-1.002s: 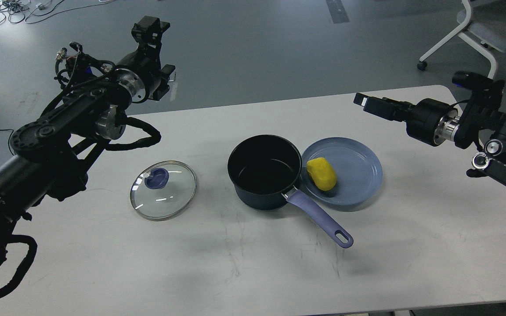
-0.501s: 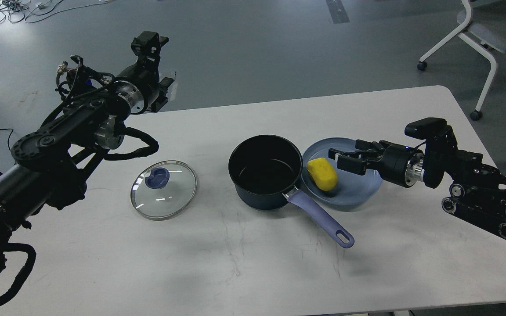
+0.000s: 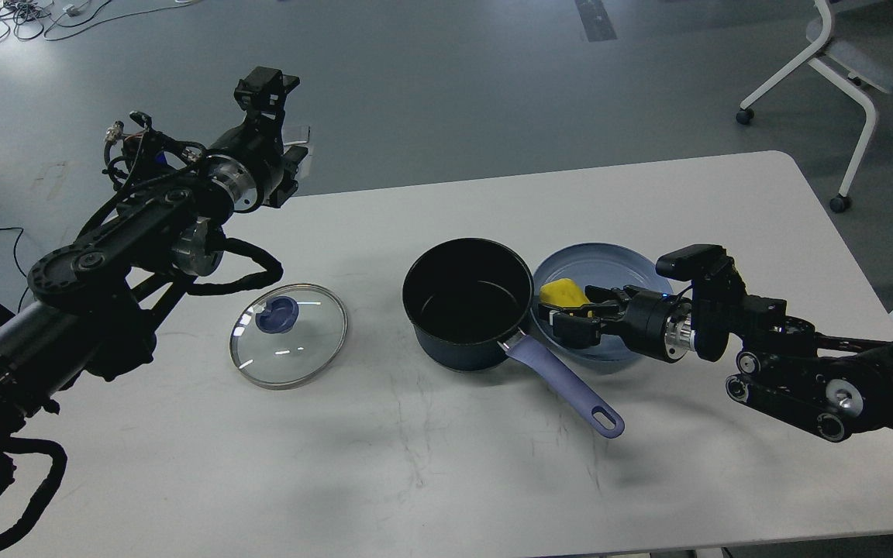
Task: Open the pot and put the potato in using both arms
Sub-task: 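Reach the right gripper to the yellow potato on the plate and grasp it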
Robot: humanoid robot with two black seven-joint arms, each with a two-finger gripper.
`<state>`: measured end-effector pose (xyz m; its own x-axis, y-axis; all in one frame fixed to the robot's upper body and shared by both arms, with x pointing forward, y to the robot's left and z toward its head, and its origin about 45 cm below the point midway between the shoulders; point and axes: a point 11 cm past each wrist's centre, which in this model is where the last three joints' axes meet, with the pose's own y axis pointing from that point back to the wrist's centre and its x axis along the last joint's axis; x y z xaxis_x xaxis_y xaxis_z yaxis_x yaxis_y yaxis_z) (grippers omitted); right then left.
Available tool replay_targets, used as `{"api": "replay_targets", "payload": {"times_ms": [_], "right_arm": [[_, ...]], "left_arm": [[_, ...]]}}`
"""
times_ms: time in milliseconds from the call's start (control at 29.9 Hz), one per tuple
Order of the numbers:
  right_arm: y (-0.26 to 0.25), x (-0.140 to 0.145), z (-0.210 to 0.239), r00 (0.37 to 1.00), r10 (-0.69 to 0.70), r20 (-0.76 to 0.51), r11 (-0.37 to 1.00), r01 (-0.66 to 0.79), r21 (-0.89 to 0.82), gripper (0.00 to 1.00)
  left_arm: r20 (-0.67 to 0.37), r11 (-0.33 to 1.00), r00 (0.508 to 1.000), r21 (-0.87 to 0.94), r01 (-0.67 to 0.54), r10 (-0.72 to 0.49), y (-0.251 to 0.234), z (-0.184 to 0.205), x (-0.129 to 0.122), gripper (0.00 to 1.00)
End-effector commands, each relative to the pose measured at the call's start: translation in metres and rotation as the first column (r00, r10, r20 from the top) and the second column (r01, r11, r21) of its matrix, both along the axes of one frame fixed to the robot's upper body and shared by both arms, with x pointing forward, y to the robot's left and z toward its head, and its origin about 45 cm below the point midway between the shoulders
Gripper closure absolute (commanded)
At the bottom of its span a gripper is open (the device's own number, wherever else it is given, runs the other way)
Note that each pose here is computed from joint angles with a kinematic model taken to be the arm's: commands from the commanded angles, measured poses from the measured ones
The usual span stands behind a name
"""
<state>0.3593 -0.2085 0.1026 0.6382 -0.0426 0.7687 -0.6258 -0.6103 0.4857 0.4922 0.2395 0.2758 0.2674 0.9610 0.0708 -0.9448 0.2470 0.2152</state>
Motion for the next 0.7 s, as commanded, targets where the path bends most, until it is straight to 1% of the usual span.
{"api": "replay_targets", "payload": {"times_ms": [0, 100, 134, 167, 200, 267, 301, 334, 368, 434, 568, 668], "right_arm": [[-0.002, 0.0, -0.004, 1.0, 0.0, -0.005, 1.0, 0.0, -0.022, 0.0], [-0.001, 0.0, -0.004, 1.0, 0.009, -0.004, 0.999, -0.009, -0.033, 0.04], [-0.002, 0.0, -0.004, 1.0, 0.009, -0.005, 0.999, -0.009, -0.035, 0.12], [-0.003, 0.001, -0.004, 1.0, 0.009, -0.003, 0.999, -0.009, -0.037, 0.17], [-0.004, 0.002, -0.004, 1.0, 0.007, -0.002, 0.999, -0.007, -0.041, 0.26], [-0.006, 0.002, -0.005, 1.0, 0.005, -0.003, 0.999, -0.005, -0.046, 0.35], [-0.007, 0.002, -0.006, 1.0, 0.002, -0.004, 0.999, -0.002, -0.048, 0.44], [-0.006, 0.0, -0.007, 1.0, 0.01, -0.008, 0.999, -0.01, -0.053, 0.48], [-0.006, -0.002, -0.009, 1.0, 0.015, -0.013, 0.998, -0.016, -0.061, 0.49], [-0.007, 0.0, -0.009, 1.0, 0.022, -0.01, 0.997, -0.023, -0.073, 0.55], [-0.012, 0.005, -0.007, 1.0, 0.014, -0.001, 0.996, -0.014, -0.088, 0.63], [-0.016, 0.006, -0.006, 1.0, 0.009, 0.001, 0.996, -0.009, -0.093, 0.63]], "left_arm": [[-0.002, 1.0, 1.0, -0.001, 0.0, 0.0, 0.0, -0.001, -0.001, 0.02], [-0.013, 1.0, 1.0, 0.002, -0.001, 0.001, 0.001, -0.007, -0.003, 0.02], [-0.01, 1.0, 1.0, 0.0, 0.0, 0.0, 0.0, -0.008, -0.003, 0.02], [-0.006, 1.0, 1.0, 0.001, -0.001, 0.001, 0.001, -0.007, -0.003, 0.02], [0.002, 1.0, 1.0, 0.001, 0.001, -0.001, 0.0, -0.008, -0.003, 0.02], [0.013, 1.0, 1.0, 0.006, 0.005, -0.005, -0.001, -0.008, -0.003, 0.02], [0.022, 1.0, 1.0, 0.011, 0.007, -0.008, -0.001, -0.007, -0.003, 0.02], [0.025, 1.0, 1.0, 0.015, 0.009, -0.009, -0.001, -0.007, -0.003, 0.02], [0.023, 1.0, 1.0, 0.015, 0.008, -0.009, -0.001, -0.007, -0.003, 0.02], [0.024, 1.0, 1.0, 0.016, 0.009, -0.009, -0.001, -0.007, -0.003, 0.02], [0.025, 1.0, 1.0, 0.018, 0.008, -0.008, -0.001, -0.007, -0.003, 0.02], [0.023, 1.0, 1.0, 0.018, 0.008, -0.008, -0.001, -0.008, -0.004, 0.02]]}}
